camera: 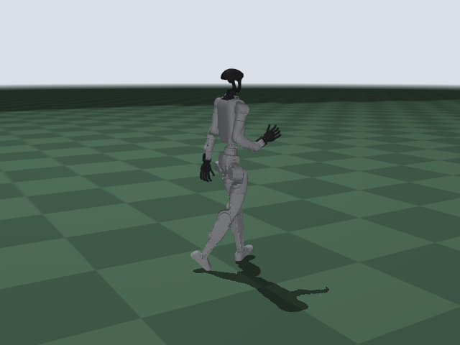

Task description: Walk run

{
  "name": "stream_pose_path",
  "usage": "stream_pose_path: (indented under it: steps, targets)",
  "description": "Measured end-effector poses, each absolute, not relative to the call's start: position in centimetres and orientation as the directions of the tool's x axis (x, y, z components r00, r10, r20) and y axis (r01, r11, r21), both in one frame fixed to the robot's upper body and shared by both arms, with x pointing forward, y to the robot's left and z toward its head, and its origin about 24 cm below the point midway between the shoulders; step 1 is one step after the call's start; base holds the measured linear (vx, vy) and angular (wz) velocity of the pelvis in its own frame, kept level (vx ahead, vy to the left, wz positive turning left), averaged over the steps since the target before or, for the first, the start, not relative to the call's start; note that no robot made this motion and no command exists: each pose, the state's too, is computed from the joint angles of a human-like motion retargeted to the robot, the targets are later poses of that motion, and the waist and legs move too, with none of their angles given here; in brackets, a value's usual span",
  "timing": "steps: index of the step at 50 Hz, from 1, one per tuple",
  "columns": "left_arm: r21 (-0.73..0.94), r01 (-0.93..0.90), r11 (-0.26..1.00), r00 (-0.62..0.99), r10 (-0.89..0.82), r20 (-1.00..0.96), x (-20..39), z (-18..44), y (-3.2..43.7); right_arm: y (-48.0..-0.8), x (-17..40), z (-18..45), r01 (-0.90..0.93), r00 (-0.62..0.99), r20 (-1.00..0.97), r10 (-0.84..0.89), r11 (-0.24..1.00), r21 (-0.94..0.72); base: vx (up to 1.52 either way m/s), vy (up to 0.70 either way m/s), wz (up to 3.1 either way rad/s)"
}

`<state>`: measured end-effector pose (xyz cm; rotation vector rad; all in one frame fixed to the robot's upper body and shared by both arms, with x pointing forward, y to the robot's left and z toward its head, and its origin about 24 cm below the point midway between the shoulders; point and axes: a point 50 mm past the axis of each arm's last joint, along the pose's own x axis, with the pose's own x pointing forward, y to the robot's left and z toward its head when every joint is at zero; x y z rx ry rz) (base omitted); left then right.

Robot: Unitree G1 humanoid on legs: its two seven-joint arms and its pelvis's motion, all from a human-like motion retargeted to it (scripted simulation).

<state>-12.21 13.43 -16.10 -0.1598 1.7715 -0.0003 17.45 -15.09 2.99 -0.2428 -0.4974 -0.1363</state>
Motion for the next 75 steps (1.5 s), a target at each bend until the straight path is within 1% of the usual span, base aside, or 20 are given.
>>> stream_pose_path:
  steps: [5, 10, 13, 16, 21, 25, 28, 30, 34, 38, 40, 43, 48, 51, 55, 62, 68, 70, 72, 75]
  targets:
    - [-0.023, -0.085, 0.996, -0.027, -0.025, -0.999, -6.7, -17.4, 14.9, -15.4, 17.2, 2.9, 0.205, 0.867, 0.492, -0.083, 0.958, -0.2, 0.55, 0.16, 1.9]
    - [-0.003, 0.105, 0.995, 0.209, -0.025, -0.977, 1.8, -18.0, 16.5, -17.4, 16.2, 2.5, 0.319, 0.864, 0.468, -0.187, 0.922, -0.219, 0.46, 0.2, 2.48]
    - [0.071, 0.243, 0.967, 0.359, -0.021, -0.933, 7.0, -17.4, 17.2, -18.3, 15.4, 2.3, 0.371, 0.857, 0.459, -0.233, 0.898, -0.236, 0.45, 0.09, 2.96]
    - [0.149, 0.324, 0.934, 0.477, -0.025, -0.878, 11.5, -16.4, 17.4, -18.9, 14.6, 1.9, 0.408, 0.856, 0.435, -0.28, 0.882, -0.235, 0.44, 0.01, 2.8]
    - [0.225, 0.337, 0.914, 0.618, -0.034, -0.786, 16.3, -14.6, 17.3, -19.4, 14.1, 1.7, 0.426, 0.859, 0.421, -0.292, 0.863, -0.271, 0.58, -0.02, 1.97]
    - [0.265, 0.334, 0.905, 0.663, -0.026, -0.748, 17.7, -13.8, 18.1, -19.2, 14.7, 2.0, 0.416, 0.856, 0.444, -0.265, 0.863, -0.286, 0.6, -0.15, 1.19]
    - [0.276, 0.338, 0.9, 0.624, 0.006, -0.782, 16.4, -14.3, 19.3, -18.8, 15.3, 2.3, 0.393, 0.856, 0.457, -0.24, 0.877, -0.277, 0.71, -0.24, 0.66]
    - [0.264, 0.336, 0.904, 0.566, 0.03, -0.824, 14.6, -15.1, 19.9, -18.6, 15.7, 2.5, 0.381, 0.856, 0.466, -0.223, 0.882, -0.277, 0.68, -0.2, 0.83]
    - [0.193, 0.312, 0.93, 0.363, 0.071, -0.929, 8.2, -16.9, 20.2, -17.8, 15.8, 2.5, 0.366, 0.861, 0.463, -0.212, 0.89, -0.271, 0.78, -0.3, 1.22]
    - [0.076, 0.252, 0.965, 0.126, 0.045, -0.991, 1.0, -17.9, 18.2, -17.9, 16.0, 2.3, 0.364, 0.866, 0.449, -0.219, 0.893, -0.266, 0.8, 0.0, 1.16]
    - [0.031, 0.24, 0.97, 0.061, 0.017, -0.998, -1.2, -17.8, 17.8, -18.2, 16.3, 2.5, 0.376, 0.859, 0.46, -0.226, 0.888, -0.266, 0.72, 0.34, 1.75]
    - [-0.03, 0.275, 0.961, -0.022, -0.025, -0.999, -5.0, -17.6, 16.6, -18.4, 16.2, 2.5, 0.39, 0.854, 0.461, -0.24, 0.883, -0.262, 0.52, -0.69, 1.15]
    - [-0.09, 0.316, 0.944, -0.116, -0.056, -0.992, -9.8, -16.8, 15.4, -19.0, 16.2, 2.8, 0.401, 0.846, 0.478, -0.236, 0.872, -0.28, 0.63, -0.38, 0.02]
    - [-0.116, 0.284, 0.952, -0.208, -0.058, -0.976, -12.8, -16.0, 15.1, -19.7, 16.3, 3.0, 0.414, 0.838, 0.493, -0.234, 0.862, -0.295, 0.5, -0.15, 0.58]
    - [-0.129, 0.18, 0.975, -0.304, -0.07, -0.95, -15.8, -14.8, 14.5, -20.4, 16.5, 3.5, 0.435, 0.822, 0.519, -0.234, 0.846, -0.309, 0.66, -0.15, 0.53]
    - [-0.112, -0.006, 0.994, -0.357, -0.106, -0.928, -18.1, -13.8, 12.9, -19.8, 17.1, 3.8, 0.445, 0.807, 0.542, -0.235, 0.845, -0.297, 0.77, -0.09, -0.22]
    - [-0.123, -0.004, 0.992, -0.34, -0.117, -0.933, -17.3, -14.1, 12.9, -18.7, 16.4, 2.7, 0.415, 0.835, 0.497, -0.237, 0.864, -0.285, 1.08, 0.0, -0.24]
    - [-0.107, 0.014, 0.994, -0.319, -0.097, -0.943, -16.2, -14.6, 13.7, -18.2, 15.9, 2.1, 0.398, 0.851, 0.463, -0.246, 0.879, -0.264, 0.98, 0.01, 0.19]
    - [-0.076, 0.044, 0.996, -0.266, -0.061, -0.962, -13.7, -15.6, 15.2, -17.8, 15.9, 1.9, 0.395, 0.858, 0.443, -0.262, 0.886, -0.241, 0.83, -0.02, 0.94]
    - [0.002, 0.092, 0.996, -0.135, 0.014, -0.991, -8.5, -17.0, 17.7, -17.6, 16.2, 2.0, 0.383, 0.858, 0.448, -0.251, 0.893, -0.234, 0.79, -0.06, 0.4]
